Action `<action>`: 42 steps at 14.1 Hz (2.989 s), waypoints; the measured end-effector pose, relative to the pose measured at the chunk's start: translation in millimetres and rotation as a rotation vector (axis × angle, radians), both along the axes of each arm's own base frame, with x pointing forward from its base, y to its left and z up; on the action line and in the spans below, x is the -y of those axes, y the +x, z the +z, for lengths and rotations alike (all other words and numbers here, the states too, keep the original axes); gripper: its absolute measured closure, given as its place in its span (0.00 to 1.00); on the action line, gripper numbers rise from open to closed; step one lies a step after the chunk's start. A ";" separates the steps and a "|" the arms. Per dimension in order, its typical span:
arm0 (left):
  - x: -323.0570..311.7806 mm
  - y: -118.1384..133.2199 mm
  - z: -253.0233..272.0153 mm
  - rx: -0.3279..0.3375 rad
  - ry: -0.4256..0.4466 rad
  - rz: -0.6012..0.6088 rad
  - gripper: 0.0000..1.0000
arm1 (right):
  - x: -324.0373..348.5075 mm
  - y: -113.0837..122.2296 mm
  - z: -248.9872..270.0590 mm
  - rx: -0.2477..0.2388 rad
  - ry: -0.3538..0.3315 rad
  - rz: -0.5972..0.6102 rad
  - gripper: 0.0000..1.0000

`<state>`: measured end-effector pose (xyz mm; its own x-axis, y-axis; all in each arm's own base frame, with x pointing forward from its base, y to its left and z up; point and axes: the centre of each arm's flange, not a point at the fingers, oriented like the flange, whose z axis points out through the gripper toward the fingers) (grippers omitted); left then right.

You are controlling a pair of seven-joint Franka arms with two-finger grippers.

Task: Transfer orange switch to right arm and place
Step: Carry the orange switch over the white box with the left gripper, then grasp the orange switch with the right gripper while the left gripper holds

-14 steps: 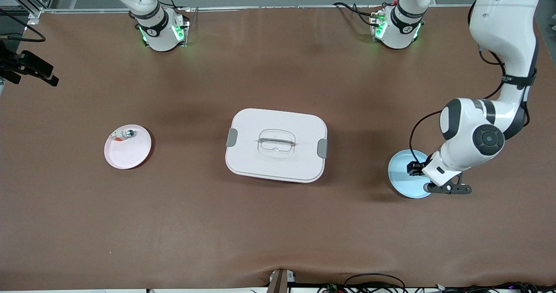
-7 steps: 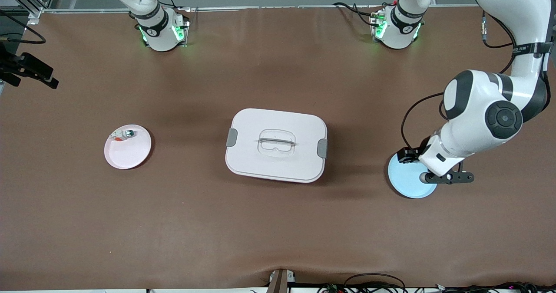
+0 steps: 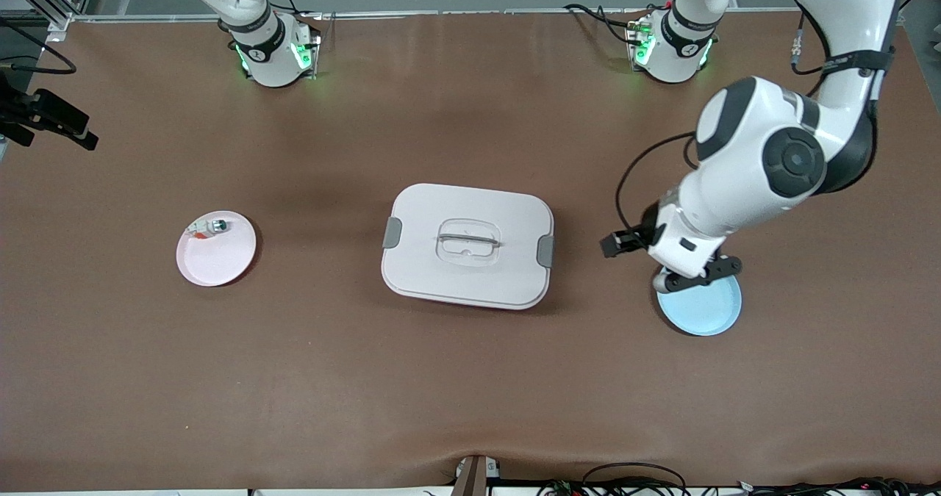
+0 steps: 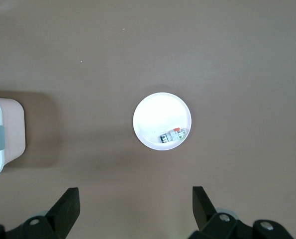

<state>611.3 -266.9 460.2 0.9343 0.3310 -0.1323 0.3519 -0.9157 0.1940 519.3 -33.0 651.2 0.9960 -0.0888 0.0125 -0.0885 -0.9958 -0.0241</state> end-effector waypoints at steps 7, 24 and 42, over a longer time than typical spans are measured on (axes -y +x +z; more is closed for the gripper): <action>144.8 -42.7 23.8 -0.139 -0.101 0.387 0.28 | -57.6 6.1 -11.2 0.008 0.140 0.071 0.00; 269.9 -81.7 3.9 -0.418 -0.287 1.047 0.28 | -240.0 -15.4 -146.3 0.102 0.751 -0.100 0.00; 270.4 -80.1 -2.7 -0.431 -0.281 1.052 0.28 | -320.0 -21.1 -218.5 0.068 0.872 -0.074 0.00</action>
